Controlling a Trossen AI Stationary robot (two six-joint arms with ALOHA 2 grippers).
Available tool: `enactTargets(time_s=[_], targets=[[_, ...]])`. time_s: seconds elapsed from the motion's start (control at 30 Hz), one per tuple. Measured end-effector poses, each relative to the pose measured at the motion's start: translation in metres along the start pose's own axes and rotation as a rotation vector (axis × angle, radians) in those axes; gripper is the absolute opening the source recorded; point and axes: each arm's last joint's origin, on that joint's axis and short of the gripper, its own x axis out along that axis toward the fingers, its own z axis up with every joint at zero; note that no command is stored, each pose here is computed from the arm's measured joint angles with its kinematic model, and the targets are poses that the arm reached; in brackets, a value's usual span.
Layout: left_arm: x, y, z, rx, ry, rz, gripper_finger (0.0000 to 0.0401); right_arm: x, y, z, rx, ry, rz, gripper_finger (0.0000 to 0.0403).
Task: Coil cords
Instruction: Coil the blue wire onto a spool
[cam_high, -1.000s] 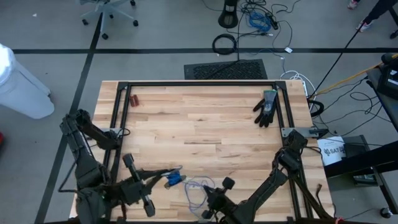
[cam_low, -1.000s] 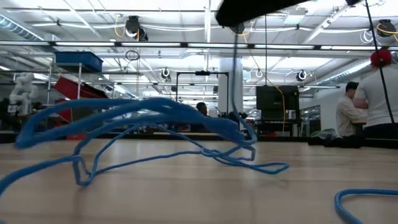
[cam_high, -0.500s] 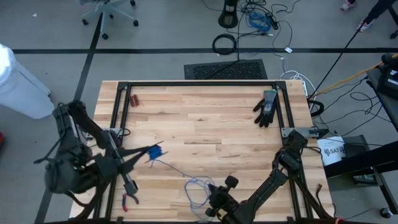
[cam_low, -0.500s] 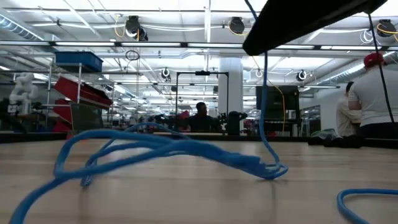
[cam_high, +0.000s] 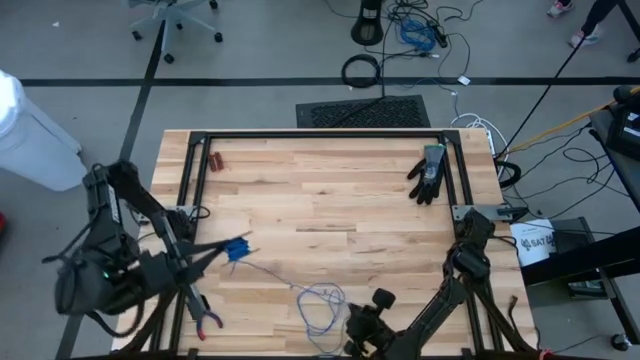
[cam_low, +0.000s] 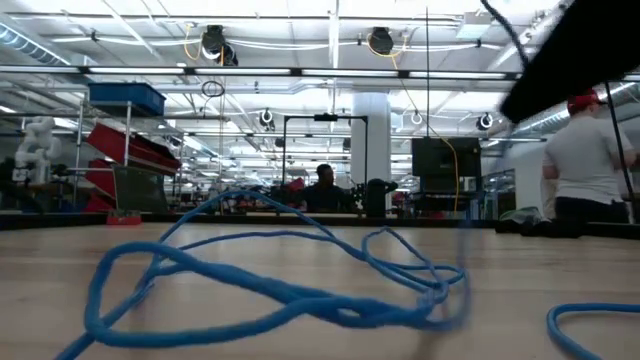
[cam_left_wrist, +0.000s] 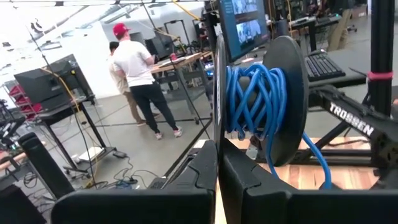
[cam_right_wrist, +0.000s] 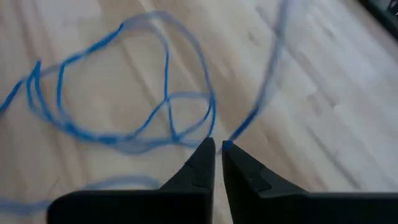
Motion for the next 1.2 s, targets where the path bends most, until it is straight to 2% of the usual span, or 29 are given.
enactTargets(time_s=[0.1,0.2,0.3,0.37,0.4,0.5,0.53,0.63,0.73,0.8,0.87,0.97,1.03,1.1,1.2], targets=[[0.001,-0.01,-0.003,0.021,-0.002,-0.011,0.0006,-0.009,0.0,-0.006,-0.011,0.052,0.025,0.0037],[0.001,-0.019,-0.006,0.002,-0.017,-0.068,0.0006,-0.02,-0.004,-0.006,-0.015,0.095,0.049,0.0057],[0.003,-0.031,-0.01,-0.007,-0.025,-0.115,0.0006,-0.032,-0.009,0.0,0.013,0.05,0.073,0.0073],[0.005,-0.038,-0.014,-0.015,-0.022,-0.118,0.0006,-0.04,-0.011,0.007,0.056,-0.081,0.088,0.008],[0.006,-0.041,-0.017,-0.016,-0.019,-0.117,0.0006,-0.044,-0.01,0.01,0.084,-0.195,0.094,0.0083],[0.01,-0.055,-0.029,-0.02,-0.007,-0.113,0.0006,-0.066,0.002,0.013,0.149,-0.66,0.078,0.0087],[0.011,-0.06,-0.033,-0.024,-0.003,-0.123,0.0006,-0.072,0.005,0.012,0.164,-0.741,0.063,0.0088],[0.016,-0.075,-0.046,-0.038,0.015,-0.165,0.0006,-0.077,0.005,0.014,0.152,-0.747,0.062,0.0088],[0.024,-0.087,-0.058,-0.043,0.031,-0.178,0.0006,-0.077,0.008,0.029,0.212,-0.751,0.057,0.0089],[0.028,-0.092,-0.065,-0.041,0.042,-0.178,0.0006,-0.08,0.011,0.039,0.134,-0.708,0.058,0.0089],[0.035,-0.094,-0.068,-0.031,0.049,-0.167,0.0006,-0.084,0.012,0.048,-0.051,-0.632,0.081,0.0089],[0.042,-0.092,-0.067,-0.047,0.05,-0.149,0.0006,-0.081,0.003,0.078,-0.291,-0.515,0.141,0.0089],[0.044,-0.091,-0.067,-0.05,0.051,-0.145,0.0006,-0.082,-0.011,0.1,-0.39,-0.444,0.212,0.0089],[0.046,-0.091,-0.067,-0.047,0.053,-0.142,0.0006,-0.086,-0.028,0.12,-0.479,-0.36,0.341,0.0089],[0.046,-0.091,-0.067,-0.047,0.053,-0.154,0.0006,-0.097,-0.065,0.14,-0.547,-0.265,0.463,0.0089]])
